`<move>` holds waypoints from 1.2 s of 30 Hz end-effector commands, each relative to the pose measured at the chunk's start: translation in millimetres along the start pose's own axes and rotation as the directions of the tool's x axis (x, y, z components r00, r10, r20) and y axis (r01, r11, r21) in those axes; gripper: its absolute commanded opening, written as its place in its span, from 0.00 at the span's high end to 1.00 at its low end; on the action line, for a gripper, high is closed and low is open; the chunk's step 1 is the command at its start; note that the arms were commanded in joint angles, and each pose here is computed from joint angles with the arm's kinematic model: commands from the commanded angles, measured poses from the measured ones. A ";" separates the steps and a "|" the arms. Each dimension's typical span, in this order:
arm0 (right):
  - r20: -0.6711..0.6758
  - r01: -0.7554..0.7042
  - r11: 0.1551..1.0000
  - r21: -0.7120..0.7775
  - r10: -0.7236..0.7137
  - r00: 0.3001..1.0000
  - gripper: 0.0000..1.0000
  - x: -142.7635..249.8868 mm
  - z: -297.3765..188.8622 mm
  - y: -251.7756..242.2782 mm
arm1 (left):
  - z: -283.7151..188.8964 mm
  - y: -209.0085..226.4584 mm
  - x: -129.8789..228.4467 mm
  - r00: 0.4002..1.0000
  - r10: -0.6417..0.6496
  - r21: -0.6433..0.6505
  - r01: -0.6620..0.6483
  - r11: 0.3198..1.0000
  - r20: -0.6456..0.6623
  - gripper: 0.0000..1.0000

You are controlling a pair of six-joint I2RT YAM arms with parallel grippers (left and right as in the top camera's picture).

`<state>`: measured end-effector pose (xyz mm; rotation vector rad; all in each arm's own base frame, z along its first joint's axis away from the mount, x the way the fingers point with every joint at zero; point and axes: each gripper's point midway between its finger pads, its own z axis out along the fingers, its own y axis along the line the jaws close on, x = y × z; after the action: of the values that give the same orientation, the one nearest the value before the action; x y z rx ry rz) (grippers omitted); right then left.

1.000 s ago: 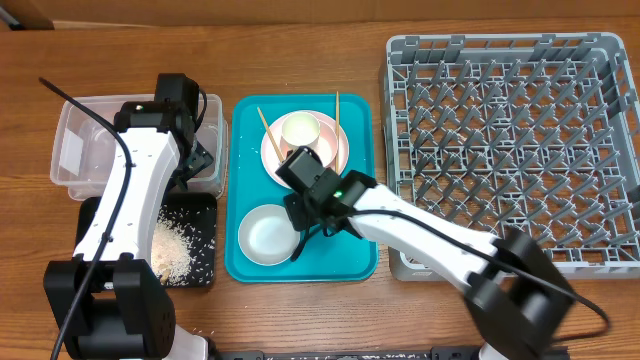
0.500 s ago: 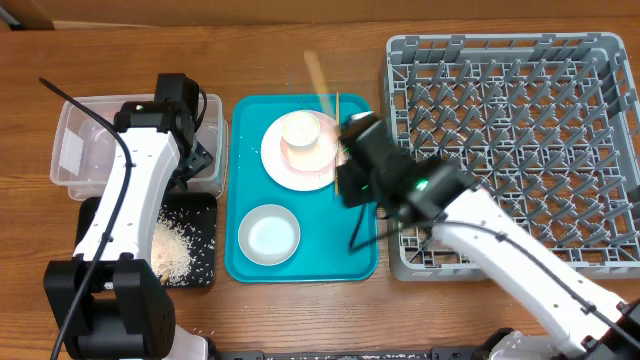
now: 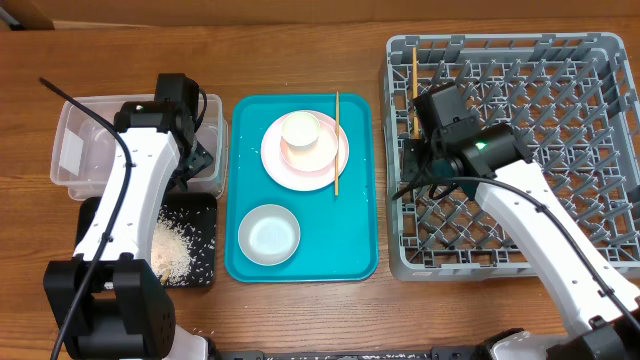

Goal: Sort waste into correct bins and load items into the dishwasher
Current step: 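Carry the chopstick with the right gripper and drop it into the grey rack, then move the right gripper back to the second chopstick by the pink plate and grasp it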

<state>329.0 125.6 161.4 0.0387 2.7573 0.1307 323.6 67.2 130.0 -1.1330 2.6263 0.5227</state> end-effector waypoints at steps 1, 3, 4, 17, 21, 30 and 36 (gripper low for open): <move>-0.039 0.036 0.999 0.007 -0.036 0.999 0.96 2.6 13.5 1.8 | -0.3 1.0 -6.1 1.000 -0.012 -0.011 0.013 1.000 0.018 0.00; -0.056 0.037 0.999 0.018 -0.036 0.998 0.96 5.1 20.7 0.4 | -0.3 1.0 -6.1 1.000 -0.012 -0.011 0.013 1.000 0.018 0.00; -0.067 0.038 0.999 0.023 -0.037 0.997 0.96 6.3 24.5 0.1 | -0.3 1.0 -6.1 1.000 -0.012 -0.011 0.013 1.000 0.018 0.00; -0.105 0.042 0.998 0.046 -0.037 0.994 0.73 10.6 38.7 -2.4 | -0.3 1.0 -6.1 1.000 -0.012 -0.011 0.013 1.000 0.018 0.00; -0.105 0.042 0.998 0.046 -0.037 0.994 0.71 10.5 38.7 -2.4 | -0.3 1.0 -6.1 1.000 -0.012 -0.011 0.013 1.000 0.018 0.00; -0.147 -0.034 0.985 -0.166 0.009 0.989 0.70 14.1 36.1 36.9 | -0.3 1.0 -6.1 1.000 -0.012 -0.011 0.013 1.000 0.018 0.00; -0.142 -0.106 0.954 -0.281 0.068 0.987 0.71 7.0 31.3 67.1 | -0.3 1.0 -6.2 1.000 -0.012 -0.012 0.013 1.000 0.018 0.00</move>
<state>339.6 176.5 132.1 0.0291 2.8302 0.4503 323.6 67.1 130.0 -1.1331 2.6265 0.5222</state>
